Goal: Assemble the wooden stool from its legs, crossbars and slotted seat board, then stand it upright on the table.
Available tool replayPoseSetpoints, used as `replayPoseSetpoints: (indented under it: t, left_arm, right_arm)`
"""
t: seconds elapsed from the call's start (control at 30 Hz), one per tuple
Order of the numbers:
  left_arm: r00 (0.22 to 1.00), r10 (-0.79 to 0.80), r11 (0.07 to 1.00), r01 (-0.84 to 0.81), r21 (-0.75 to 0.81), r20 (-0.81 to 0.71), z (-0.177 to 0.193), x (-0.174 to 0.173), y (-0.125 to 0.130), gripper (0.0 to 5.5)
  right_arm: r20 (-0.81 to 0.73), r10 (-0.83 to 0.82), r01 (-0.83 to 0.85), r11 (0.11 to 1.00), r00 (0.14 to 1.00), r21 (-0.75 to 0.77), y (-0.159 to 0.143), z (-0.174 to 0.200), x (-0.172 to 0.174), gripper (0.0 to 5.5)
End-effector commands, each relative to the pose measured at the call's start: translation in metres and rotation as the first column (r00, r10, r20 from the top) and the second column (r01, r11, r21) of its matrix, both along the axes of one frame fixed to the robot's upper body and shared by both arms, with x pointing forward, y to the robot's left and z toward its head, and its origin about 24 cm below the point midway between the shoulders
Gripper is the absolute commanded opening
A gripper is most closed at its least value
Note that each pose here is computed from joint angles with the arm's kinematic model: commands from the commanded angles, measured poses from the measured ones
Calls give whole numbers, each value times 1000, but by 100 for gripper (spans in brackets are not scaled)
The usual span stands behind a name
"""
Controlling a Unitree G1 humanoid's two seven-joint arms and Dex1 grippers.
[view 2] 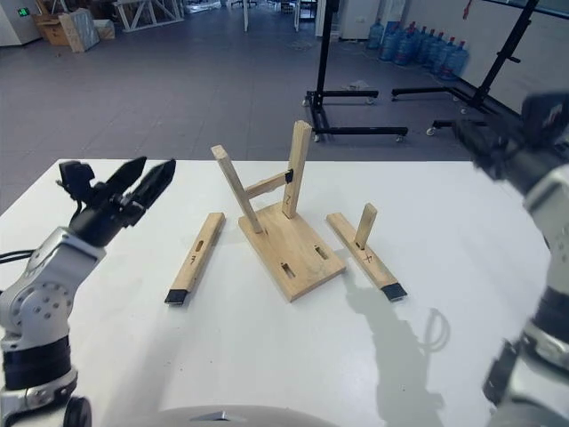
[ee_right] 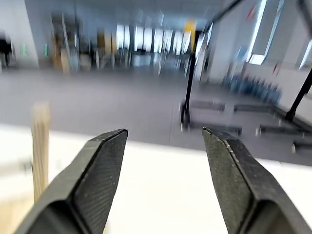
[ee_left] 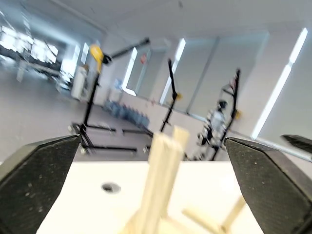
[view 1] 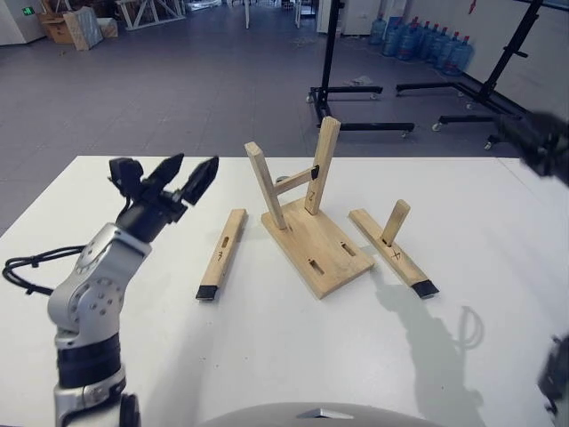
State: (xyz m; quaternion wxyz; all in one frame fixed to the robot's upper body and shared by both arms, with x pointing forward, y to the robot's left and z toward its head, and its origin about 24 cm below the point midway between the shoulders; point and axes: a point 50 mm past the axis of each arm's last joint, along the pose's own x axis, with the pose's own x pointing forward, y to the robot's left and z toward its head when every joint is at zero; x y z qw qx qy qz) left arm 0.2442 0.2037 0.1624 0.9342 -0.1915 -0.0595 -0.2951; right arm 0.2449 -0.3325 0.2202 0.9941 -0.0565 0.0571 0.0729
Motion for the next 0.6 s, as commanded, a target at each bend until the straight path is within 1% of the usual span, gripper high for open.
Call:
replayPoseSetpoints:
  t: [0.03, 0.1, 0.2, 0.3, 0.4, 0.5, 0.6]
  left_arm:
    - [989, -120, 993, 121, 12, -87, -9, -21, 0, 540]
    - [987, -120, 993, 121, -6, -106, -11, -17, -4, 540]
    - [983, -127, 991, 130, 15, -129, -13, -15, -13, 540]
    - [981, -138, 989, 143, 28, -135, -14, -14, -17, 540]
    - [979, -135, 989, 143, 36, -154, -17, -11, -19, 540]
    - [982, -104, 990, 118, 78, -156, -19, -9, -18, 540]
    - [982, -109, 989, 124, 85, -157, -19, -7, -20, 540]
  right_arm:
    - [-281, 181, -177, 983, 942, 39, -7, -77, -48, 283]
    - [-311, 240, -224, 971, 920, 89, 8, -96, -51, 283]
    - [-317, 277, -259, 961, 907, 99, 27, -112, -49, 283]
    - [-292, 247, -234, 969, 924, 79, 34, -116, -38, 336]
    - [-308, 265, -257, 964, 914, 66, 49, -127, -30, 336]
    - [-371, 256, -259, 965, 892, 43, 53, -144, -29, 336]
    - [-410, 218, -237, 972, 885, 6, 48, -156, -29, 336]
